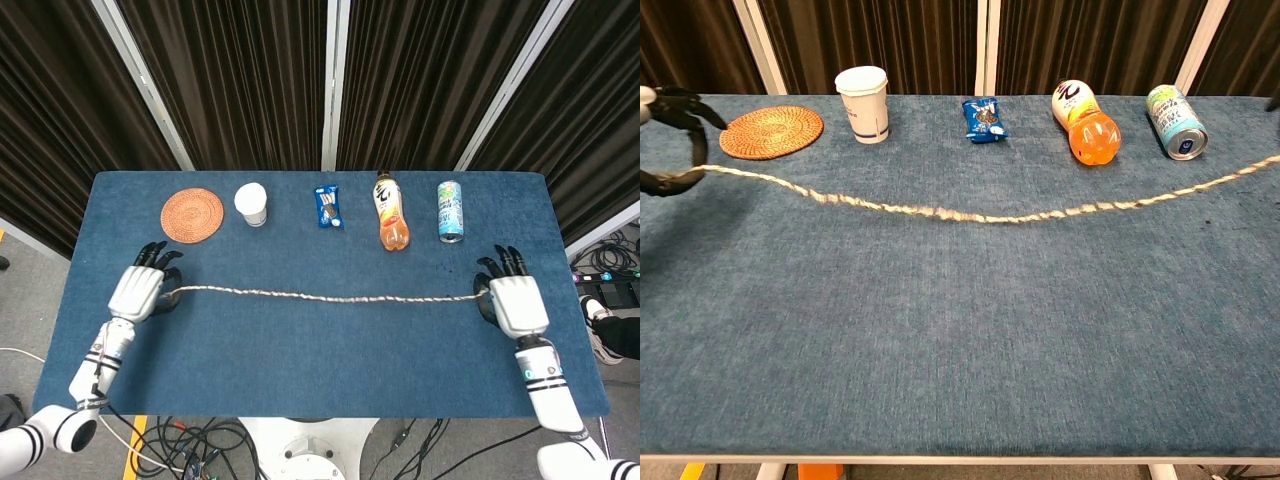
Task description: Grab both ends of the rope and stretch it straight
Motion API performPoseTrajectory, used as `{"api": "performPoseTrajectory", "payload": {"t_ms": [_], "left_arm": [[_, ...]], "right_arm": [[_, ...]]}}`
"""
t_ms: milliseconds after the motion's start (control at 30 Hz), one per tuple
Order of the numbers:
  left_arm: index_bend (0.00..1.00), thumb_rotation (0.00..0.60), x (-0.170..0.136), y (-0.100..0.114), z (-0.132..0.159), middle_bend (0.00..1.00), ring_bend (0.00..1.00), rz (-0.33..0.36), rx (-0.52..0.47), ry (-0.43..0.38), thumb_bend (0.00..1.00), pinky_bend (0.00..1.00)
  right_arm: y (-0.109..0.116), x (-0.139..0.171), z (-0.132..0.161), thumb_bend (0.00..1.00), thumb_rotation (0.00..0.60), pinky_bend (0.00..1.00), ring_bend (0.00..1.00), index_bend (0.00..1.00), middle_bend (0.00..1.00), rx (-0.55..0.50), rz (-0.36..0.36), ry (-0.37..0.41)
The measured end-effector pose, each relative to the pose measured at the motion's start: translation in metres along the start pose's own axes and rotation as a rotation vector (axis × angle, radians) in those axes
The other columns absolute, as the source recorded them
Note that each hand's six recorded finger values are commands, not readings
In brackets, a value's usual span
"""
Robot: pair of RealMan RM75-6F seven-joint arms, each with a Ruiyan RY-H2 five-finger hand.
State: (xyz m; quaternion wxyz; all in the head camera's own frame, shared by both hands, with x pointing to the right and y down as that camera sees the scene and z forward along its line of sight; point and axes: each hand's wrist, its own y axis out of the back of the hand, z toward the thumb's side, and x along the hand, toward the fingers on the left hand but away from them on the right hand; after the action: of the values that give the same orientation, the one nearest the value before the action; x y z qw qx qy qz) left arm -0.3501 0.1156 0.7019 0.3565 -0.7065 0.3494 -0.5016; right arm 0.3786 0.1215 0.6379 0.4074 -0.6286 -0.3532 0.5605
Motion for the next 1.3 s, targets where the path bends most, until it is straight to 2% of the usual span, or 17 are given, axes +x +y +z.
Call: {"api": "performPoseTrajectory", "payload": {"t_ms": [300,667,733,800,967,1033,1133,1300], "left_arm": [[0.61,0.6,-0.007,-0.01,-0.021,0.18,0.0,-0.018,-0.002,0.051,0.42,0.0],[0.6,0.6,-0.008,-0.027,-0.025,0.18,0.0,-0.059,0.015,0.063,0.41,0.0],[0.59,0.6,-0.008,-0.032,-0.026,0.18,0.0,-0.071,0.015,0.067,0.41,0.0],[0.56,0.6,-0.009,-0.036,-0.026,0.17,0.0,-0.083,0.013,0.069,0.41,0.0],[0.44,0.6,-0.011,-0.041,-0.025,0.17,0.0,-0.102,0.015,0.071,0.41,0.0],[0.36,0.6,-0.012,-0.042,-0.025,0.16,0.0,-0.109,0.015,0.072,0.38,0.0],[0.29,0.6,-0.013,-0.041,-0.023,0.15,0.0,-0.113,0.011,0.072,0.33,0.0],[0.26,0.6,-0.016,-0.028,-0.024,0.15,0.0,-0.091,0.004,0.074,0.25,0.0]], "right_arm": [[-0.015,0.008,-0.022,0.46,0.6,0.02,0.05,0.63,0.24,-0.044,0.027,-0.057],[-0.048,0.007,-0.021,0.46,0.6,0.01,0.05,0.63,0.23,-0.079,0.09,-0.057],[-0.055,0.006,-0.02,0.46,0.6,0.01,0.05,0.6,0.23,-0.083,0.101,-0.058],[-0.061,0.006,-0.018,0.45,0.6,0.0,0.04,0.53,0.21,-0.084,0.113,-0.057],[-0.073,0.008,-0.015,0.37,0.6,0.0,0.02,0.35,0.19,-0.084,0.142,-0.053],[-0.074,0.01,-0.015,0.35,0.6,0.0,0.01,0.29,0.18,-0.081,0.146,-0.057],[-0.072,0.013,-0.016,0.33,0.6,0.0,0.0,0.24,0.16,-0.081,0.142,-0.061],[-0.051,0.018,-0.019,0.32,0.6,0.0,0.0,0.22,0.15,-0.084,0.086,-0.066]]}}
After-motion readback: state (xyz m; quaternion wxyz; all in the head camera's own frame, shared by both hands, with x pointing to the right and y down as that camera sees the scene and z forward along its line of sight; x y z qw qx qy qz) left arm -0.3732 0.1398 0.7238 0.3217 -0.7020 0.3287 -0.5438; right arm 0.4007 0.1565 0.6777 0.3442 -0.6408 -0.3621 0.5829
